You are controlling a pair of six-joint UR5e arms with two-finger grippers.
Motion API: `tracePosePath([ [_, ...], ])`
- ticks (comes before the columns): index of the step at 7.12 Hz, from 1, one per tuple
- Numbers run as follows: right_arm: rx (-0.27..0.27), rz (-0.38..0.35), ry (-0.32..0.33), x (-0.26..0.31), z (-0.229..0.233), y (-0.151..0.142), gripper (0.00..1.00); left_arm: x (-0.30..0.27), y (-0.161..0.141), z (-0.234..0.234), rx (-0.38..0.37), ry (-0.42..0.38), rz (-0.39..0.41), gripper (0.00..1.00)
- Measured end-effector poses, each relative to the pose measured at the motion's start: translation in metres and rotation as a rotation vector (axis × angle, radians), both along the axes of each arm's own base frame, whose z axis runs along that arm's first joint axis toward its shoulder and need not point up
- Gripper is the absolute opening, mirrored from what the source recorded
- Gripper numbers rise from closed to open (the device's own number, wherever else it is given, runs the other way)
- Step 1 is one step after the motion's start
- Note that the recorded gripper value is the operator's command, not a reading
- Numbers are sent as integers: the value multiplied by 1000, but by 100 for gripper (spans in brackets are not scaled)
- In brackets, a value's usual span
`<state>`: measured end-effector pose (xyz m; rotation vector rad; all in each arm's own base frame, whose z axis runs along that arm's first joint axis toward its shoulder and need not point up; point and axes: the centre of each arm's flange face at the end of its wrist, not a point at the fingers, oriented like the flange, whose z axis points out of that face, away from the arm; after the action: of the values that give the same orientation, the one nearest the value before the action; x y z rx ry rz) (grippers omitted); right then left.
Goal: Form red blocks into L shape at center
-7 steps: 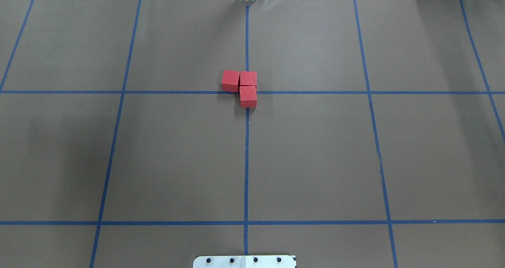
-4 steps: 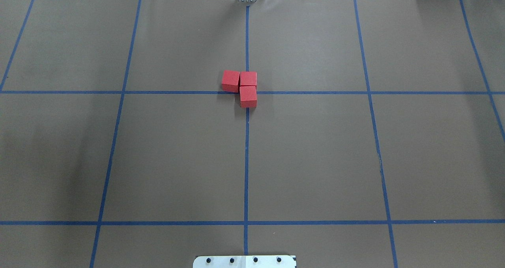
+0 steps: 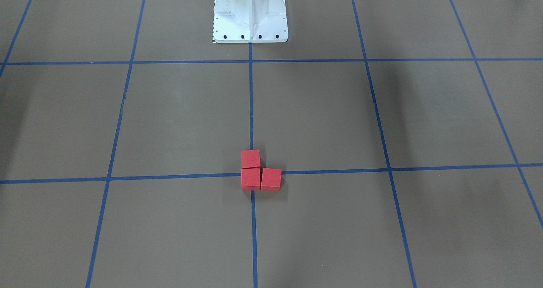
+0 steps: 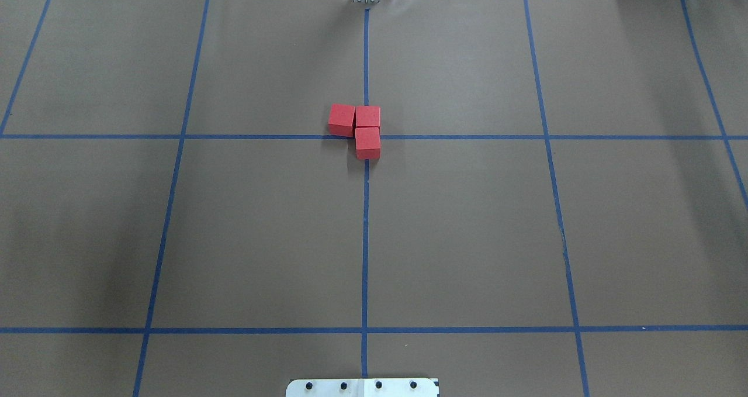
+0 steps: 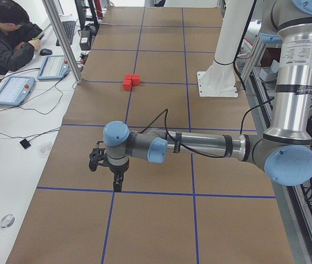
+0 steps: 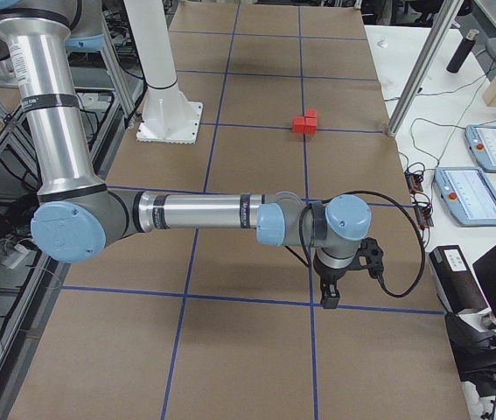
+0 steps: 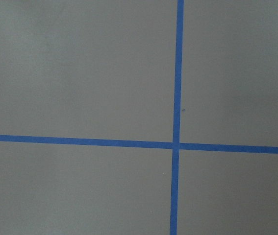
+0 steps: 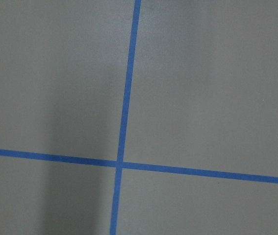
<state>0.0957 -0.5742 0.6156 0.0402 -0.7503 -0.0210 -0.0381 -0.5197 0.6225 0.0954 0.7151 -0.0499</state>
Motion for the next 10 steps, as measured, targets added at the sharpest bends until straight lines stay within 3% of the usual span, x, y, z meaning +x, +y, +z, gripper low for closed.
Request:
tracePosePath([
  [6, -83, -2, -51, -8, 24, 27, 99, -15, 23, 11, -3, -18, 23, 100],
  [7, -83, -4, -53, -9, 29, 32, 99, -17, 26, 13, -6, -19, 21, 100],
  [10, -16, 12, -53, -21, 47, 52, 99, -18, 32, 17, -13, -19, 19, 100],
])
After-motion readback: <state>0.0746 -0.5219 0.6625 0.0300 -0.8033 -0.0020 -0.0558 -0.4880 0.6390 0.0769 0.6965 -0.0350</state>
